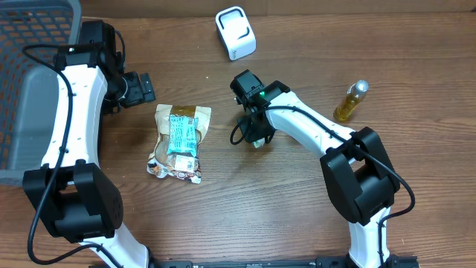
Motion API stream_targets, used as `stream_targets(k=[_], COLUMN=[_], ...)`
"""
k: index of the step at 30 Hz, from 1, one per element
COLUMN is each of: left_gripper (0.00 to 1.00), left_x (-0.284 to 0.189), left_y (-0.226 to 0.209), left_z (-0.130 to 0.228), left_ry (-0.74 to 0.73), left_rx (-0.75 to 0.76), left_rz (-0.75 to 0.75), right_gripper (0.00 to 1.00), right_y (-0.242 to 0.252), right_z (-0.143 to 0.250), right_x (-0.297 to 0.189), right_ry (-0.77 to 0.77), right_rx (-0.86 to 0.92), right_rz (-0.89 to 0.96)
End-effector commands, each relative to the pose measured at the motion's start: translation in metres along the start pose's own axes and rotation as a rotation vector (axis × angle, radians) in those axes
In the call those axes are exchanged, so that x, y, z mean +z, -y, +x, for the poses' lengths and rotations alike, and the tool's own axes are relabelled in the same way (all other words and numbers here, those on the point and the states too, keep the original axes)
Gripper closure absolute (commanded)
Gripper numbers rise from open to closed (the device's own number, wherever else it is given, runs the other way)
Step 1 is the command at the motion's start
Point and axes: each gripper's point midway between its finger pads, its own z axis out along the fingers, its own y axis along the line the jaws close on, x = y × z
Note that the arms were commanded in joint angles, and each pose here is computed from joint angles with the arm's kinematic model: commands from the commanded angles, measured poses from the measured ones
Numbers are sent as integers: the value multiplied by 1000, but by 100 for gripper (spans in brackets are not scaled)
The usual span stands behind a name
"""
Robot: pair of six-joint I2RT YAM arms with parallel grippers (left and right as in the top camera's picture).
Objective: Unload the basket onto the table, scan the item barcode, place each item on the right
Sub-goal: 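Lift the pack higher and swing it toward the white scanner, then tilt the pack's end toward the scanner window with the right gripper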
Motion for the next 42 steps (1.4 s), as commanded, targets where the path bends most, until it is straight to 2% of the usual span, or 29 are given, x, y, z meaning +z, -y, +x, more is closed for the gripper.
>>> stream_targets(k=[1,13,23,32,42], left_gripper=[1,0,0,0,0], left_x=[-2,-2,-2,-2,-2], left_y=[4,4,4,4,4], left_z=[1,1,1,1,1], left_ry=[1,1,1,1,1], left_rx=[22,22,22,22,22], left_rz=[9,9,9,9,9], right_gripper=[96,96,96,96,96], right_y=[-1,-15,-24,-26,-28], right_z=[-9,-22,-43,-74,-91], right_x=[-15,-79,-179,-272,-294], right_ry=[43,133,250,475,584], right_rx=[29,55,69,62,6], right_rz=[-5,-105,-185,-238,-241])
